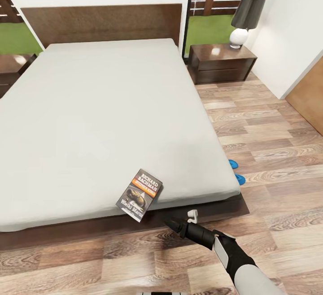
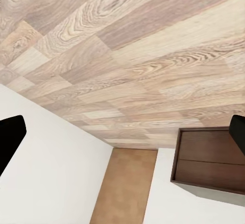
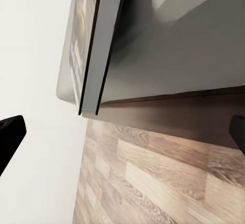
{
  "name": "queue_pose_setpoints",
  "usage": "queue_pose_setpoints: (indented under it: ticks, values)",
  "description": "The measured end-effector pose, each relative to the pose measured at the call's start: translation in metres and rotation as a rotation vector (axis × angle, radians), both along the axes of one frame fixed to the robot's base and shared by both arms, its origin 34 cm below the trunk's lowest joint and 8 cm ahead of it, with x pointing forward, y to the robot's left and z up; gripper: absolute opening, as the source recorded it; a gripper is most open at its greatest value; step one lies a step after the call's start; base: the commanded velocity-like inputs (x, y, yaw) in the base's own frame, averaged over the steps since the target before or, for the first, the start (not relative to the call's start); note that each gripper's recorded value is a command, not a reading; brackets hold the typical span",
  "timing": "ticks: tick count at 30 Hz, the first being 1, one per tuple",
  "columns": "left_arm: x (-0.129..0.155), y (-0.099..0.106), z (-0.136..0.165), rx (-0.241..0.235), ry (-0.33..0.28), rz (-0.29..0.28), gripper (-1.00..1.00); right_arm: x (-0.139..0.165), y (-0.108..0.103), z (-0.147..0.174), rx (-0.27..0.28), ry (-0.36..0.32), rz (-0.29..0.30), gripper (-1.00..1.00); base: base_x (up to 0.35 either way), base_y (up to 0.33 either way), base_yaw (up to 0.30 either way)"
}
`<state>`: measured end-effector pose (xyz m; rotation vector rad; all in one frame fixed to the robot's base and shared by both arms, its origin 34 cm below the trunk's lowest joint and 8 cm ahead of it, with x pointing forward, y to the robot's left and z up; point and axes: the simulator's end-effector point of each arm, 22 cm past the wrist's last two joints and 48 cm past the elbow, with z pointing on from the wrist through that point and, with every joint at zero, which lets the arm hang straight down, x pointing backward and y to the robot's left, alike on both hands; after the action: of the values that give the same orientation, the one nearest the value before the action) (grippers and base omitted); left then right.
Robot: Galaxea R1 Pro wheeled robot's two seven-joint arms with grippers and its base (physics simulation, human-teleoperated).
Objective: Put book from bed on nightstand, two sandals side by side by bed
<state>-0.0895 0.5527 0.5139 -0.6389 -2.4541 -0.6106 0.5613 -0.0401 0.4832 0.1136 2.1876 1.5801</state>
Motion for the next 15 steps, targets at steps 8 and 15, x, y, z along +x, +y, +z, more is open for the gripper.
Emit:
queue_pose_setpoints:
  ticks: [8, 15]
  values:
    - [0.0001, -0.0003, -0.0002, -0.001, -0.001, 0.000, 1.00, 0.0000, 0.0005, -0.0001, 0.000, 0.000, 0.000, 1.00, 0.000, 0.049, 0.000]
    - [0.0002, -0.0001, -0.0002, -0.001, -0.001, -0.001, 1.00, -0.0001, 0.0002, -0.0003, -0.001, 0.000, 0.000, 1.00, 0.000, 0.096, 0.000]
